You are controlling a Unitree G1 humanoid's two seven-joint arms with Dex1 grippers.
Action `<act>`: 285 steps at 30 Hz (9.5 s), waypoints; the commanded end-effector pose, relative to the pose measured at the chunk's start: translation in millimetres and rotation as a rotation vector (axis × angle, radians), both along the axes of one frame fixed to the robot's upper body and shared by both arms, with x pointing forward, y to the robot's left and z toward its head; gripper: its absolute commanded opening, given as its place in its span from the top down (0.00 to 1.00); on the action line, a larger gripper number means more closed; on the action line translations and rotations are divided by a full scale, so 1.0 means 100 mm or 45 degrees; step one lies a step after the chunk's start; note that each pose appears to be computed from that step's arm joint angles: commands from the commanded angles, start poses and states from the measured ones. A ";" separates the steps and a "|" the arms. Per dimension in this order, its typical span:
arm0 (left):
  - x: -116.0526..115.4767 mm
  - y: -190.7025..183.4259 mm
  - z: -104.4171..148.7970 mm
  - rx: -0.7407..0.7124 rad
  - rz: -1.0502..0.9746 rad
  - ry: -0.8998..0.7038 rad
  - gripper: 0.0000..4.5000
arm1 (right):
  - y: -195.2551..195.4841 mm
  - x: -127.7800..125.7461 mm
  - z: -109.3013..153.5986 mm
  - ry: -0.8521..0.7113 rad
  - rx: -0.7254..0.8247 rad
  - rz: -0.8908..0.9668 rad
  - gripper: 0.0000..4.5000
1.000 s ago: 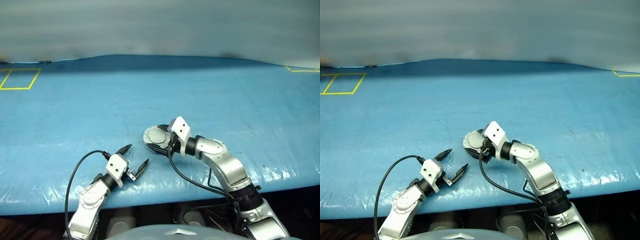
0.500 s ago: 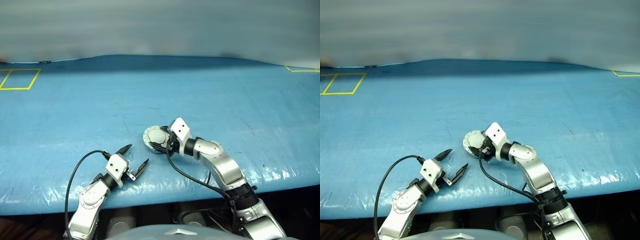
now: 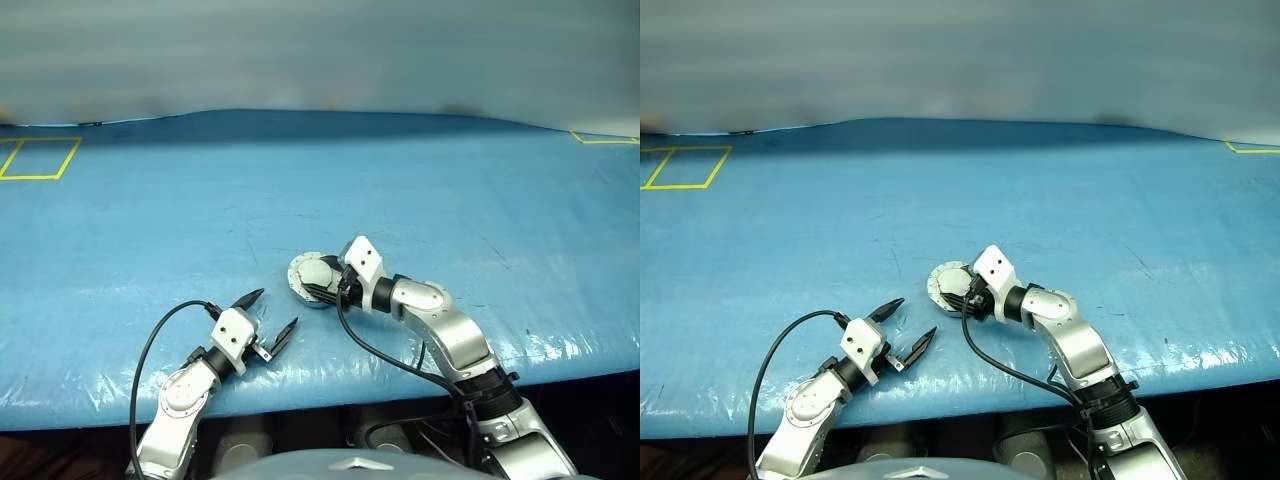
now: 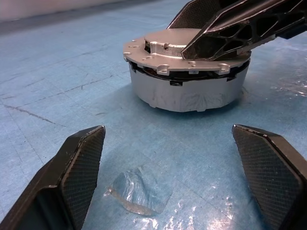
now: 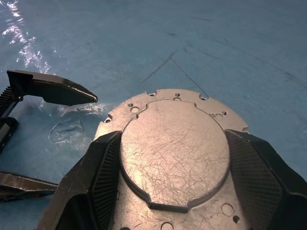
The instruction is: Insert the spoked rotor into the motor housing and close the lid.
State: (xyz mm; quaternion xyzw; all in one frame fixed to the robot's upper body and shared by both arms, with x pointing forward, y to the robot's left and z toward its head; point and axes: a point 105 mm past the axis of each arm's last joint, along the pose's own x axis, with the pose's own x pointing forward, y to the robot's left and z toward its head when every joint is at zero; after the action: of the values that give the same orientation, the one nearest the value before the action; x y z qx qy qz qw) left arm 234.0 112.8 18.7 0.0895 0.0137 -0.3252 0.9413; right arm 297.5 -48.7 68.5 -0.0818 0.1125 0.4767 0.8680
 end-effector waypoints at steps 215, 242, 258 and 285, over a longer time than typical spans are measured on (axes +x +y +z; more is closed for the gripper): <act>0.60 -0.32 0.28 -0.255 -0.081 -0.041 1.00 | -0.56 0.03 -0.05 1.082 1.315 -0.539 0.73; 0.42 -0.46 0.77 -1.280 -0.215 0.353 0.01 | -0.36 -0.06 0.88 0.874 1.589 -0.228 0.73; 0.38 -0.56 0.91 -1.498 -0.342 0.467 0.01 | -0.15 -0.25 0.77 0.983 1.492 -0.118 0.73; 0.46 -0.55 0.86 -1.651 -0.225 0.528 0.37 | -0.10 -0.19 0.70 0.939 1.404 -0.221 0.50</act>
State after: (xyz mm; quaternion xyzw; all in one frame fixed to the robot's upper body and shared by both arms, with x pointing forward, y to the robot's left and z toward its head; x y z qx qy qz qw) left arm 277.5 61.0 96.9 -0.5413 0.0116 -0.3634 0.7581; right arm 281.2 -60.4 117.3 0.5620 0.1822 0.3596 0.7223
